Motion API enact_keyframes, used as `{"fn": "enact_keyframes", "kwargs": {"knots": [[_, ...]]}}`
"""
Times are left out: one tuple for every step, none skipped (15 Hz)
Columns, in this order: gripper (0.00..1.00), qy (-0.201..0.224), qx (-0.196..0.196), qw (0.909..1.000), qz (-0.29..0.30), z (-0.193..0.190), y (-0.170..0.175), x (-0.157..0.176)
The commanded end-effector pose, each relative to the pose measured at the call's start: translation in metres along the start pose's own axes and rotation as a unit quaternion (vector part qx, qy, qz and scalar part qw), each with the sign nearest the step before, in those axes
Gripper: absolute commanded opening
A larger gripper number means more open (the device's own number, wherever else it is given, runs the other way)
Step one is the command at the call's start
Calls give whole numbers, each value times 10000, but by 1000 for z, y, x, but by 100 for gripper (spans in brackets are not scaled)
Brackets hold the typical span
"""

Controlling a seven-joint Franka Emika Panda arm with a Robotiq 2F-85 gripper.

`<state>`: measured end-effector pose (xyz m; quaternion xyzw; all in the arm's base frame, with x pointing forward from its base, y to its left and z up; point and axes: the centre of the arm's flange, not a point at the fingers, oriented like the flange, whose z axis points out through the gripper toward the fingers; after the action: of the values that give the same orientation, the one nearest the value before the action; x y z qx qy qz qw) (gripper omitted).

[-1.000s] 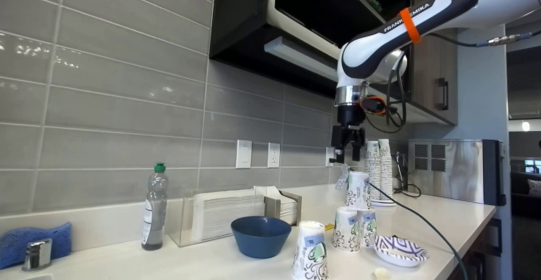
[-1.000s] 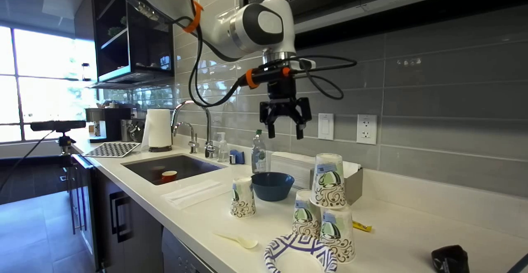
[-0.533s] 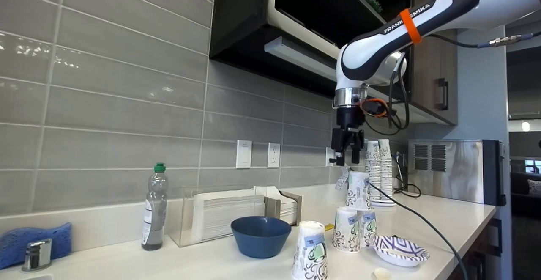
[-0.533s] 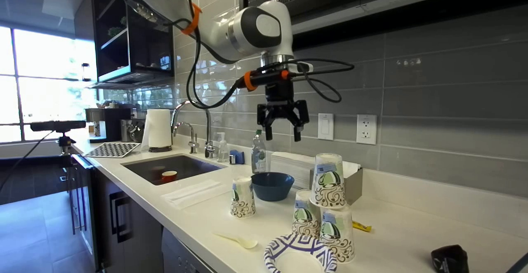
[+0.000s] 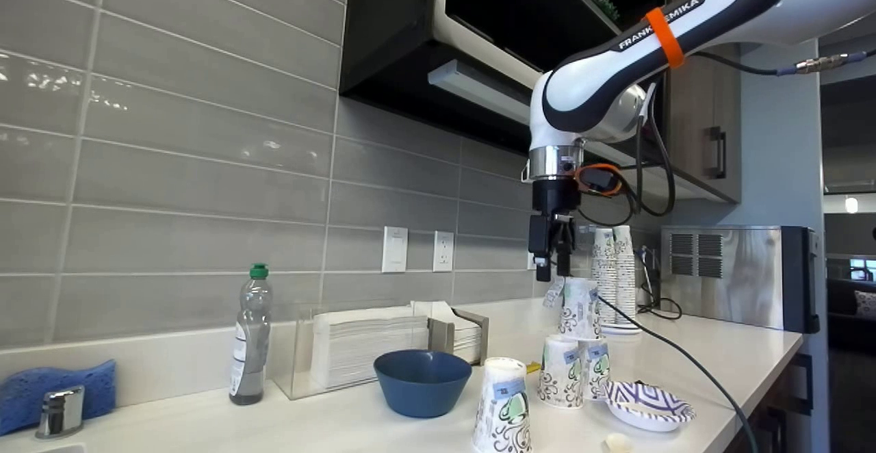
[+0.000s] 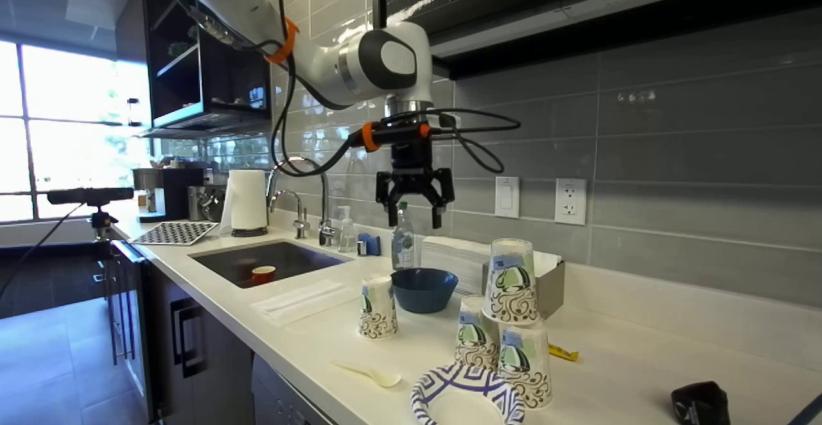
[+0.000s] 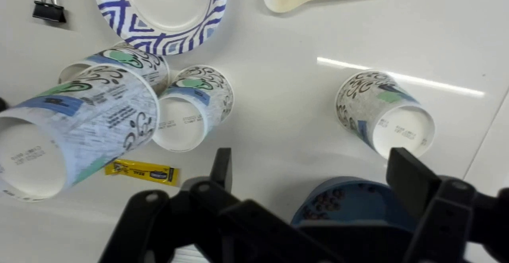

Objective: Stack three coffee cups into a pyramid then put the fourth coffee cup on top of the coffee cup at the top.

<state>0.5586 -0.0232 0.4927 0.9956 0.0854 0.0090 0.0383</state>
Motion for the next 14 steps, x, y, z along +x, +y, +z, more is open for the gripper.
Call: {"fn": "enact_keyframes", "kwargs": {"knots": [[100, -48, 214, 9977, -642, 14, -32, -17], [100, -102, 80, 9993, -339, 10, -21, -2], [100, -143, 99, 9988, -464, 14, -28, -4], [100, -161, 105, 9984, -524, 16, -32, -5], [100, -164, 106, 9983, -552, 17, -33, -5], [100, -161, 107, 9982, -568, 17, -32, -6], [100, -154, 107, 9982, -577, 17, -32, -6], [100, -168, 136, 9974, -685, 20, -39, -5], [100, -149, 183, 9964, -809, 23, -49, -4], [100, -138, 209, 9952, -951, 25, -59, -3], [100, -114, 222, 9941, -1058, 27, -68, -2], [100, -100, 232, 9932, -1137, 29, -75, -1], [100, -73, 250, 9922, -1221, 32, -83, -1], [100, -12, 261, 9912, -1301, 35, -89, 1]]}}
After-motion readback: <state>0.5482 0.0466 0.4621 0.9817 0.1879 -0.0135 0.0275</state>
